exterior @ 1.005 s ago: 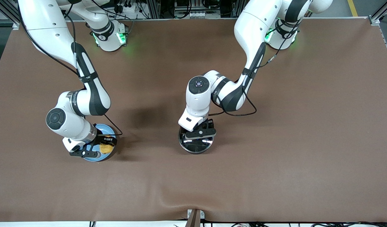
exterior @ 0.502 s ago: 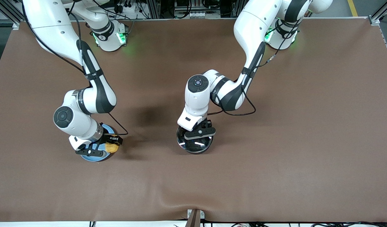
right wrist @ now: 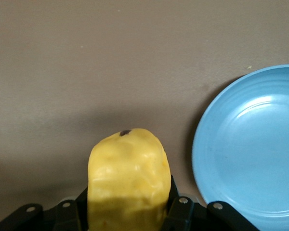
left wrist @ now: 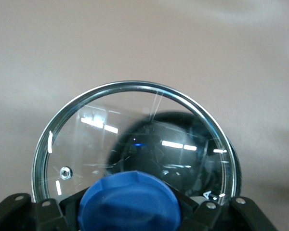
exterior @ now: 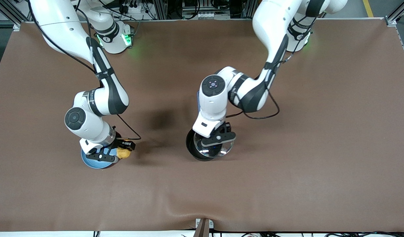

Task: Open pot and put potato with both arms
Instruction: 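Lift the lid off the pot while the right gripper carries the potato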

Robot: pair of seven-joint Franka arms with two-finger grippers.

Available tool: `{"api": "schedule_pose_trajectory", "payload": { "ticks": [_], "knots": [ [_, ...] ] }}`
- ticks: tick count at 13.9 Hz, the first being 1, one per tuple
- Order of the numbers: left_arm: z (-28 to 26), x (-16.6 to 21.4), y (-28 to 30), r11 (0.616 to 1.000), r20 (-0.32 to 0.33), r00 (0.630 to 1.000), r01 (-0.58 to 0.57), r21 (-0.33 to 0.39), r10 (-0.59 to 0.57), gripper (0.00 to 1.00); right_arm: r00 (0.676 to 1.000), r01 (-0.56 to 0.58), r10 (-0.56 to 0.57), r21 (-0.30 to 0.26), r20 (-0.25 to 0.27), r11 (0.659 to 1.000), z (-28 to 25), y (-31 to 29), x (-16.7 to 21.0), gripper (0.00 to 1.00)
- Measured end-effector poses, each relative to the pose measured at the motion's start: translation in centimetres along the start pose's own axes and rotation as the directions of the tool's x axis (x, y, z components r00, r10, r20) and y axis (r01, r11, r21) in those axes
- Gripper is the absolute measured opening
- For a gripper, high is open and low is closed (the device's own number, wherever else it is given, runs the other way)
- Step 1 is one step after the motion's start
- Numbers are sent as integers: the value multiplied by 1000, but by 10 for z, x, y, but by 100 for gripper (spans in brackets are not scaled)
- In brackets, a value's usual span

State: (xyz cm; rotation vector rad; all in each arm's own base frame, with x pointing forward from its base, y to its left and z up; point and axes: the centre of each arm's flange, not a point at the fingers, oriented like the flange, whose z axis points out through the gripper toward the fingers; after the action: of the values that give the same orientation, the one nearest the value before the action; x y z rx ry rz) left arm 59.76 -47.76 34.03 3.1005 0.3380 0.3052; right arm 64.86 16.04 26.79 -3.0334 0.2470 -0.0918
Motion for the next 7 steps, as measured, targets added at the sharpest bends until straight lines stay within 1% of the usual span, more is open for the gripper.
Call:
{"api": "schedule_pose_trajectory", "payload": {
  "ticks": [3,5,7],
  "knots": [
    [-7,36,-41,1000,15,1000,7,24,-8,45,1000,-19,19,6,-2,1000,-3,-23,-9,56],
    [-8,59,-84,1000,58,998,-23,20,22,45,1000,-31,31,10,-3,999,-5,-39,-15,56],
    [-22,83,-144,998,99,993,-64,2,64,45,999,-41,41,16,-9,999,-7,-55,-20,56]
  ]
}}
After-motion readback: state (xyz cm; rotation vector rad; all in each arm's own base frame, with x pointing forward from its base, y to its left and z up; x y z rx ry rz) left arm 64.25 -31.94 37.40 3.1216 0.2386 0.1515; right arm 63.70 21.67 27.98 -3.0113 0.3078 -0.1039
